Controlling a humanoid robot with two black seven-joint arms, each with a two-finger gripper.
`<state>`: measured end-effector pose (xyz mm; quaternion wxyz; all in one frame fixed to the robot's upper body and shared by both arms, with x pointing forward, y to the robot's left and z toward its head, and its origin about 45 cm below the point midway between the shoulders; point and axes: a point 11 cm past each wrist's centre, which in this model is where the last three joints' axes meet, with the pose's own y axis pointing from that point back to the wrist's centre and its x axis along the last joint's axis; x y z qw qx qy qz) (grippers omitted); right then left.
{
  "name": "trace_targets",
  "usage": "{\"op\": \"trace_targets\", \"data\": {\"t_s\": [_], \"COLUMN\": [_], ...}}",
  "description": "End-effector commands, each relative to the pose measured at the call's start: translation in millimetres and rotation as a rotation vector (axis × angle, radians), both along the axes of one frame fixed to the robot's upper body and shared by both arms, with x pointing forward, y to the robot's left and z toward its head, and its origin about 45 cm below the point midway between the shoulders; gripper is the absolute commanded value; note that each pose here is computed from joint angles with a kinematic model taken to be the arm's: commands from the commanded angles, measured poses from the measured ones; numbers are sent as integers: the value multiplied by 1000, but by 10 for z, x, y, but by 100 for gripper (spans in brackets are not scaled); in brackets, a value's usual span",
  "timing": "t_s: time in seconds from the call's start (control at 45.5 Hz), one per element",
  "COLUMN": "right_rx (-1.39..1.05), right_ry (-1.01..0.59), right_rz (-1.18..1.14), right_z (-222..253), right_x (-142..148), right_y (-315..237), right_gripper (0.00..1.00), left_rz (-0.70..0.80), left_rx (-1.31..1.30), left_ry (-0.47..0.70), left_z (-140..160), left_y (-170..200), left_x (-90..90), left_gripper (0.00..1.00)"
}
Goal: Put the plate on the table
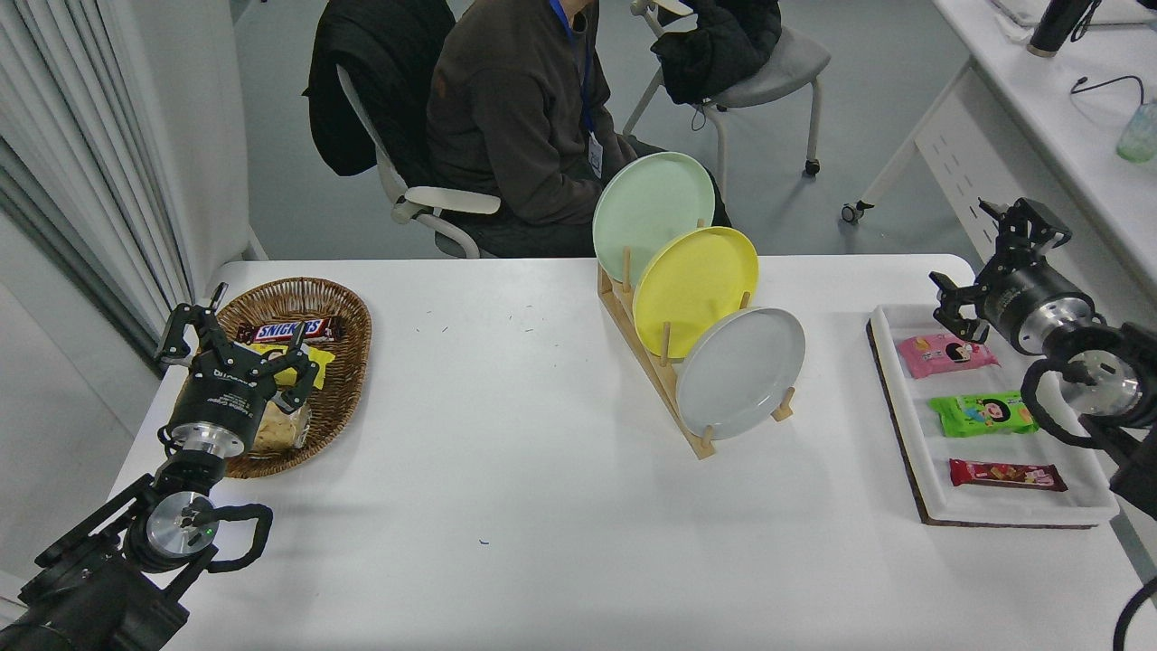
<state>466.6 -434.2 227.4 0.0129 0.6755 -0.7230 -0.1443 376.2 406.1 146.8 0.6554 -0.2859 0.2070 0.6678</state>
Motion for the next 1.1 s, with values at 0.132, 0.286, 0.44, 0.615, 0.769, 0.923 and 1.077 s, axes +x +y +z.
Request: {"op": "trace_targets", "data": {"t_s": [0.132, 0.286, 0.44, 0.615, 0.769, 0.923, 1.077], "right_rx": [-224, -270, -348, -401, -359, -339, -339], "right_ry": [42, 46, 78, 139, 204, 414, 539], "right_rz": [112, 122, 153, 300, 423, 489, 503], "right_z": [248, 327, 338, 312, 233, 64, 70], "right_x": [104, 119, 82, 12, -93, -207, -236], "right_y": [20, -18, -86, -8, 113, 150, 162], "right_gripper": [100, 100, 100, 100, 100, 100, 100], "left_rz": [-1, -1, 0, 1, 0, 0, 1], "left_rx": [0, 0, 0, 0, 0, 0, 0], "left_ry": [0, 0, -1, 0, -1, -1, 0], "left_z": [0, 0, 1, 0, 1, 1, 0], "left_y": [-1, -1, 0, 1, 0, 0, 1], "left_x": [0, 0, 0, 0, 0, 0, 0], "left_gripper": [98, 98, 98, 98, 98, 98, 98]}}
